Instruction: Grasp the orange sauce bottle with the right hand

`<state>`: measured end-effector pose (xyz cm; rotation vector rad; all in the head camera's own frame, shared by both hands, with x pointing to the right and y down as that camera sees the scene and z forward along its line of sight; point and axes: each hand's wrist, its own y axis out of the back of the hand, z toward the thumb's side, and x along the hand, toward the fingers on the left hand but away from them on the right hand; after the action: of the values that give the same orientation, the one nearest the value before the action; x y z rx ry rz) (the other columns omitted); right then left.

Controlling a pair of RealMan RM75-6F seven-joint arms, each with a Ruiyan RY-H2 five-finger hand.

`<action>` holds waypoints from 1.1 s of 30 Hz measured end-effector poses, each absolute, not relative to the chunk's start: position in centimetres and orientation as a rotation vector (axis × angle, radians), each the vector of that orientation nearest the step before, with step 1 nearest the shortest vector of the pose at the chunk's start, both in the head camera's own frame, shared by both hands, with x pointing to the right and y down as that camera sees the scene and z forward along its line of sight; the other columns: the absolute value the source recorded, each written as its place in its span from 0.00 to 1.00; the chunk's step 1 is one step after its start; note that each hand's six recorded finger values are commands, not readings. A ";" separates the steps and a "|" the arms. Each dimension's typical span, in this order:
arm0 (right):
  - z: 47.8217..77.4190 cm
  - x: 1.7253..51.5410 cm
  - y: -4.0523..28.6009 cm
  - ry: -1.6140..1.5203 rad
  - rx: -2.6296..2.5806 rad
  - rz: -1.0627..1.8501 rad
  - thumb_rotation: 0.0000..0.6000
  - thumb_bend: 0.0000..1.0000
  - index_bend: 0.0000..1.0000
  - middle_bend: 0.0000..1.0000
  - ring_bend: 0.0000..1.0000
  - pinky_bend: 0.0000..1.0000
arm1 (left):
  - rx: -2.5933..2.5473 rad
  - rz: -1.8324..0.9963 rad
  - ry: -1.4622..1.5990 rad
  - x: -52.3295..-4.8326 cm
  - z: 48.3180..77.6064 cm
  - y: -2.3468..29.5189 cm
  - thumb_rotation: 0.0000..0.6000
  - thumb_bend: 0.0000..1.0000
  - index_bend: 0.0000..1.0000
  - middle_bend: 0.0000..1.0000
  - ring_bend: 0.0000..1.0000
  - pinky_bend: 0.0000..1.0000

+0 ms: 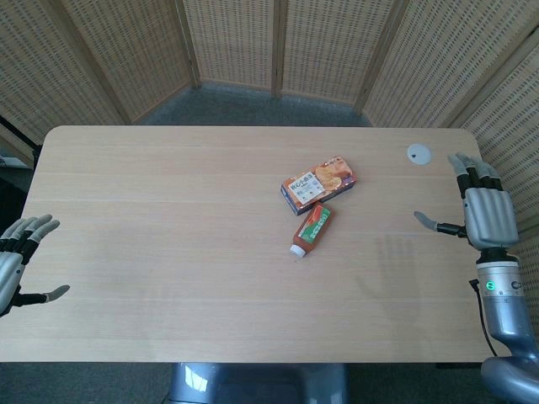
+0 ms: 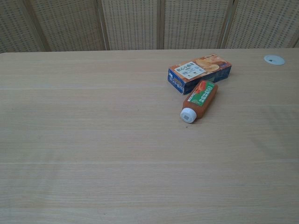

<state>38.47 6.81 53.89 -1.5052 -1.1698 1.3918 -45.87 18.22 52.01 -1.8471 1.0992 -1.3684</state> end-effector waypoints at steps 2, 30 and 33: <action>53.8 38.5 6.9 -1.177 -1.506 1.391 0.44 0.14 0.00 0.00 0.00 0.00 | -1.850 -1.367 1.099 -45.8 52.1 18.2 1.00 0.00 0.11 0.00 0.00 0.00; 61.2 24.6 9.5 -0.548 -1.870 1.322 0.44 0.13 0.00 0.00 0.00 0.00 | -1.892 -1.351 1.090 -46.3 53.0 18.9 1.00 0.00 0.10 0.00 0.00 0.00; 63.0 21.9 9.6 -0.479 -1.908 1.304 0.44 0.13 0.00 0.00 0.00 0.00 | -1.889 -1.365 1.095 -46.6 53.1 19.1 1.00 0.00 0.11 0.00 0.00 0.00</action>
<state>21.90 9.60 63.05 -1.9077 -0.4788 1.3038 -46.64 19.07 53.11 -1.8893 1.0950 -1.3645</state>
